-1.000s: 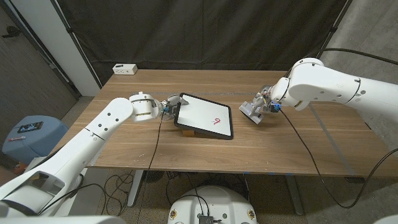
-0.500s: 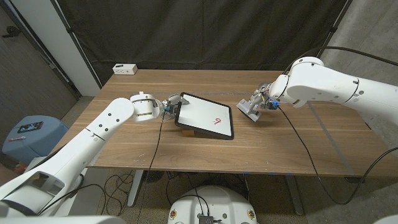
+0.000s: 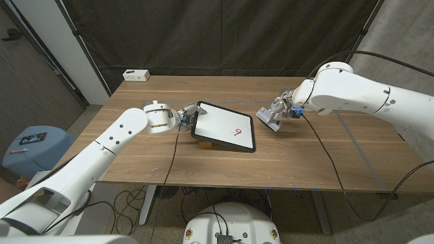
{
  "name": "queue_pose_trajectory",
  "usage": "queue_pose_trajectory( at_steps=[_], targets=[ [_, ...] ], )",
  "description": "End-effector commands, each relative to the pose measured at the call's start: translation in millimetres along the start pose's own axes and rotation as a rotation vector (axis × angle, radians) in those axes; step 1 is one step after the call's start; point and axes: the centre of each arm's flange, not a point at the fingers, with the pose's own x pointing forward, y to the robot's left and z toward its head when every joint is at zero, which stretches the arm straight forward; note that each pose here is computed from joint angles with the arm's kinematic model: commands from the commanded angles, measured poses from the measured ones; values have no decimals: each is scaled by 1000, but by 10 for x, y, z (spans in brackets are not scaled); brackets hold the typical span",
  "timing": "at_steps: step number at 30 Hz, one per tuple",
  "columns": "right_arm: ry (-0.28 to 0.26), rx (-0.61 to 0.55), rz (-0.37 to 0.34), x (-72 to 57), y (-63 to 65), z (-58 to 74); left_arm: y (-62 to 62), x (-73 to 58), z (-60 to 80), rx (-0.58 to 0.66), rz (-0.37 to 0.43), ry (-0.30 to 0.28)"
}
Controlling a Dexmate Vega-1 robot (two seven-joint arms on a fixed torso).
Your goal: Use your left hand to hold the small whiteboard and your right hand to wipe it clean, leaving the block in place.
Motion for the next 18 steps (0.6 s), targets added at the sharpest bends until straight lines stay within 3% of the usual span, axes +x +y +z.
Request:
queue_pose_trajectory(
  at_steps=[1, 18],
  targets=[
    [-20, -11, 19, -5, -17, 99, -58, 25, -45, 8, 4, -1],
    [-49, -10, 33, 2, 13, 252, -76, 43, 4, 24, 5, -2]
  ],
)
